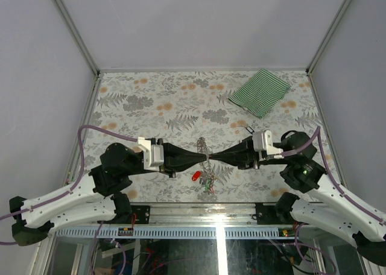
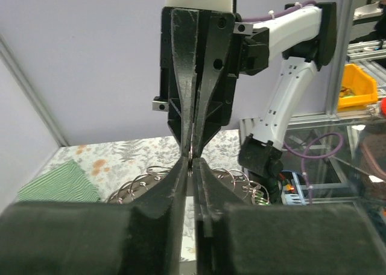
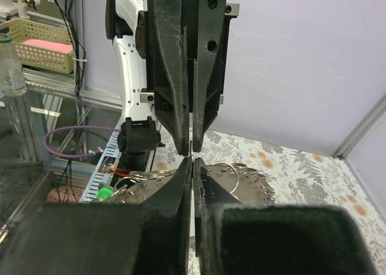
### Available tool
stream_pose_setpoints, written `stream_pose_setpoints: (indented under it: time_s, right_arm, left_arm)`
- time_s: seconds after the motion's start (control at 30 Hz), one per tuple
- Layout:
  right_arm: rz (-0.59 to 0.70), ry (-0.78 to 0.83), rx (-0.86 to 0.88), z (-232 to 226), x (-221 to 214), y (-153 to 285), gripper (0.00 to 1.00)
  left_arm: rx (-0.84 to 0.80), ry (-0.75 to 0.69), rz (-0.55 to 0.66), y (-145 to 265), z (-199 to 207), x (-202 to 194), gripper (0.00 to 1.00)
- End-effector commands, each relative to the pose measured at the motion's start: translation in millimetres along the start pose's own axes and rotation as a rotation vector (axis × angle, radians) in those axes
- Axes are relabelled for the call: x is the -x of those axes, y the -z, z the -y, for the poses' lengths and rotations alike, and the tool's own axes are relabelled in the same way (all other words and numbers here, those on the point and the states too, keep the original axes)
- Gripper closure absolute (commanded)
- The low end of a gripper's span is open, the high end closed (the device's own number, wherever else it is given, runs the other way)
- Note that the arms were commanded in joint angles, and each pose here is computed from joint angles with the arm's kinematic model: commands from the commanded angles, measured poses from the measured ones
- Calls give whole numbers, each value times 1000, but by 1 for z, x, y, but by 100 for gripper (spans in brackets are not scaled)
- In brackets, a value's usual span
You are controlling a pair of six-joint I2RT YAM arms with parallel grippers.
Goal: Put the keys on the keyring
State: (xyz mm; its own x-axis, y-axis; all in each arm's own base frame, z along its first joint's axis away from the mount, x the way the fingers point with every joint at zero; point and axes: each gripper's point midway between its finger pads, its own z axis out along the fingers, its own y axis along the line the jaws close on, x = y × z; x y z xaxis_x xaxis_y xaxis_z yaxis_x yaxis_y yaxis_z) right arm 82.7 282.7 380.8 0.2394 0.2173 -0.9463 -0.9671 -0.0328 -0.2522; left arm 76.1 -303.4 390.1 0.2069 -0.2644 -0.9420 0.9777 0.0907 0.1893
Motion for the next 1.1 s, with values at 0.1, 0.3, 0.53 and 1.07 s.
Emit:
stream_pose_setpoints:
  time_s: [0.1, 0.3, 0.53, 1.07]
  right_arm:
    - [97, 268, -92, 10, 36, 14, 100]
    - [53, 498, -92, 8, 35, 26, 100]
    - [-65, 718, -68, 12, 25, 36, 100]
    - [-178, 865, -74, 17, 35, 52, 100]
  left_arm:
    - [138, 13, 55, 10, -20, 32, 68]
    - [318, 132, 8, 27, -43, 25, 52]
    - [421, 306, -96, 26, -53, -1, 49]
    - [608, 497, -271, 25, -69, -47, 42]
